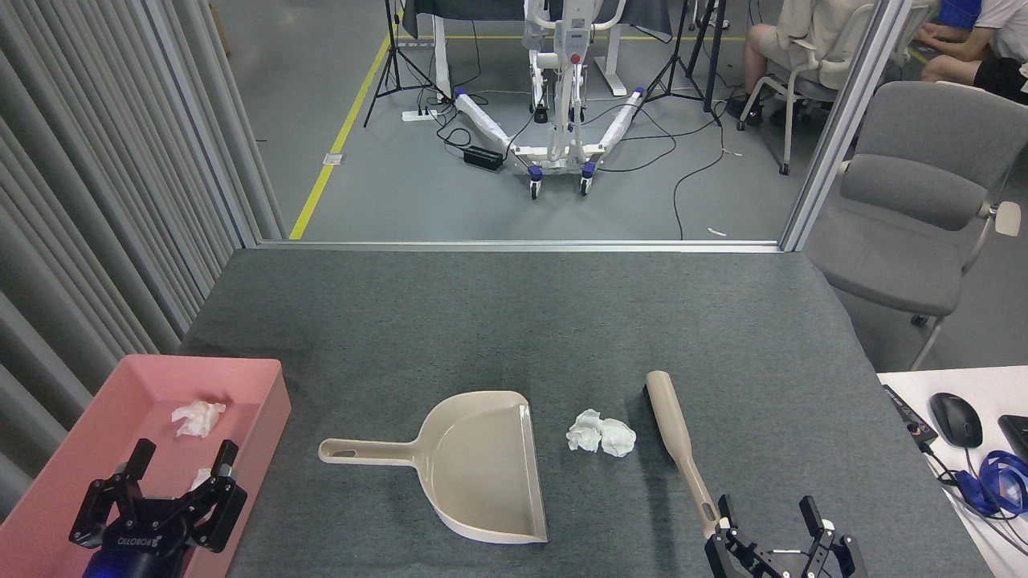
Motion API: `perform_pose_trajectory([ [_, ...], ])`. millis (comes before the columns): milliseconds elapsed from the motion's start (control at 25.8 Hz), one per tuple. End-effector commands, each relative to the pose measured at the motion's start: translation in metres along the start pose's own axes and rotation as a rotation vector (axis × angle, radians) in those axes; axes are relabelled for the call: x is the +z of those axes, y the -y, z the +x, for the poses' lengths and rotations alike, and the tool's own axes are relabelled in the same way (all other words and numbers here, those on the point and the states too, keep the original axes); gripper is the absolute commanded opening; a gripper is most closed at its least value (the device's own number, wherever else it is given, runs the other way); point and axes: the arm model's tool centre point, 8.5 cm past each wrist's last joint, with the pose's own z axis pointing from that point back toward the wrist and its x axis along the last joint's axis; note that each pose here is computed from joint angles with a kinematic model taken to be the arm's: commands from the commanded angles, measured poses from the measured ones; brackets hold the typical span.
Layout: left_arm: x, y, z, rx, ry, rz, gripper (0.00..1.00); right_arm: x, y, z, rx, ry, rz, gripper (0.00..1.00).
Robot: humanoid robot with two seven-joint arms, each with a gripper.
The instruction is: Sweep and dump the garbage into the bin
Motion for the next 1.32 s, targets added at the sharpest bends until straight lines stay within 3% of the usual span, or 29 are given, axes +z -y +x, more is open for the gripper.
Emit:
perform_pose_trajectory([
  [0, 0.0, 0.0, 0.0, 0.0, -0.001, 0.0, 1.0, 0.0, -0.003, 0.007, -0.014, 0.006, 0.01, 0.98],
  [735, -0.001, -0.002, 0.001, 0.001, 0.011, 0.001, 1.0, -0.008, -0.032, 0.032, -0.062, 0.025, 0.044, 0.98],
  [1277, 0.0, 0.002, 0.008, -0.005, 0.114, -0.009, 1.0, -0.018, -0.039, 0.043, -0.08, 0.002, 0.062, 0.98],
])
